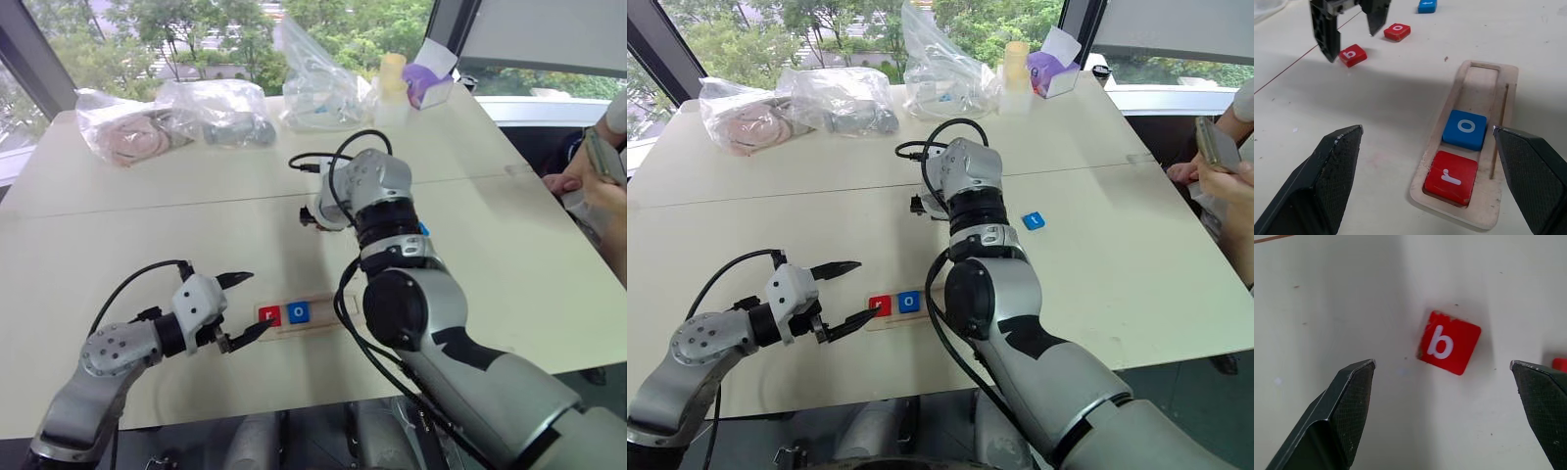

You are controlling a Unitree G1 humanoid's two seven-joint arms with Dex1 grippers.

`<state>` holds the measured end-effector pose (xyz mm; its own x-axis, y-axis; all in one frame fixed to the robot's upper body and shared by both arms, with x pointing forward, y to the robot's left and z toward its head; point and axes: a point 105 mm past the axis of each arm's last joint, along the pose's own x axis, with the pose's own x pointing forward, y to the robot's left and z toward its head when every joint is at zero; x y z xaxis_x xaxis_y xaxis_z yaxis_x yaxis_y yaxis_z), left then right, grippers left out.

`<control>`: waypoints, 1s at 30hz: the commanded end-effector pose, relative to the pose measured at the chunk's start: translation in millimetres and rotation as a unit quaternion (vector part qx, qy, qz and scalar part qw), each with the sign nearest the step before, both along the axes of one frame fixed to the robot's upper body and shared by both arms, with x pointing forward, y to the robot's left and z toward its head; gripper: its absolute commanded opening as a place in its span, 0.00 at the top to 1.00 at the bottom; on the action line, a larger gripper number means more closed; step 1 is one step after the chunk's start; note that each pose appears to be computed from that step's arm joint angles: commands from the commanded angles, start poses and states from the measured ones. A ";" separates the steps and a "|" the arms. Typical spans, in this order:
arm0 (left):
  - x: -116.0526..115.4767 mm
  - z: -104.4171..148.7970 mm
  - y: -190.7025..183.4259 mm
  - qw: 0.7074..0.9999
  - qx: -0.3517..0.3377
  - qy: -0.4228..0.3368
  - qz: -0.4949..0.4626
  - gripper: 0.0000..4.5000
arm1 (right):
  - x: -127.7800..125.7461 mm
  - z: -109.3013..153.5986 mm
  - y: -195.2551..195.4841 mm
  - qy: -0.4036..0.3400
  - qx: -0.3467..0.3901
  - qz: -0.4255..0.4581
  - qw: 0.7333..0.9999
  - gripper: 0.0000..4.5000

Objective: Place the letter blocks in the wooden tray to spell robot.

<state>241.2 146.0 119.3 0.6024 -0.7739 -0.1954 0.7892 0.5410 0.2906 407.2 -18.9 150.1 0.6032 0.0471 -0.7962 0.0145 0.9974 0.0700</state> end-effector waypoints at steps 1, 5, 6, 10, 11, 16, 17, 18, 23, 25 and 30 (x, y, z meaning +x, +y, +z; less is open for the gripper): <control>-3.9 6.9 -5.6 1.000 -0.001 -0.019 -0.008 0.01 | 4.5 13.5 8.4 -0.011 0.019 -0.002 1.000 0.00; -4.3 6.9 -5.9 1.000 -0.003 -0.022 -0.004 0.01 | 6.1 9.3 11.1 -0.005 0.024 -0.006 1.000 0.00; -4.3 6.8 -6.0 1.000 -0.003 -0.022 -0.003 0.01 | 6.6 8.7 11.8 -0.005 0.024 -0.006 1.000 0.00; -5.1 6.3 -5.7 1.000 -0.004 -0.023 0.001 0.01 | 9.3 3.7 15.3 -0.011 0.024 -0.011 1.000 0.00; -5.5 6.0 -6.0 1.000 -0.005 -0.024 0.003 0.01 | 10.3 2.8 15.6 -0.014 0.022 -0.012 1.000 0.00; -7.2 5.2 -7.9 1.000 -0.008 -0.025 0.009 0.01 | 13.6 -2.4 12.3 -0.026 0.003 -0.020 0.999 0.00; -7.6 4.9 -8.2 1.000 -0.008 -0.026 0.010 0.01 | 13.9 -3.3 12.2 -0.028 0.001 -0.020 0.999 0.00; -7.6 4.8 -8.6 1.000 -0.008 -0.026 0.012 0.01 | 14.5 -4.1 11.8 -0.031 -0.004 -0.020 0.999 0.00; -9.2 5.0 -10.6 0.999 -0.010 -0.031 0.020 0.01 | 14.9 -9.5 12.7 -0.040 -0.024 -0.015 0.999 0.00; -9.7 5.8 -10.9 0.999 -0.010 -0.033 0.026 0.01 | 14.4 -11.3 14.9 -0.044 -0.032 -0.010 0.998 0.00; -11.0 7.8 -9.8 0.998 -0.012 -0.041 0.045 0.01 | 12.4 -16.5 20.1 -0.048 -0.044 0.000 0.998 0.00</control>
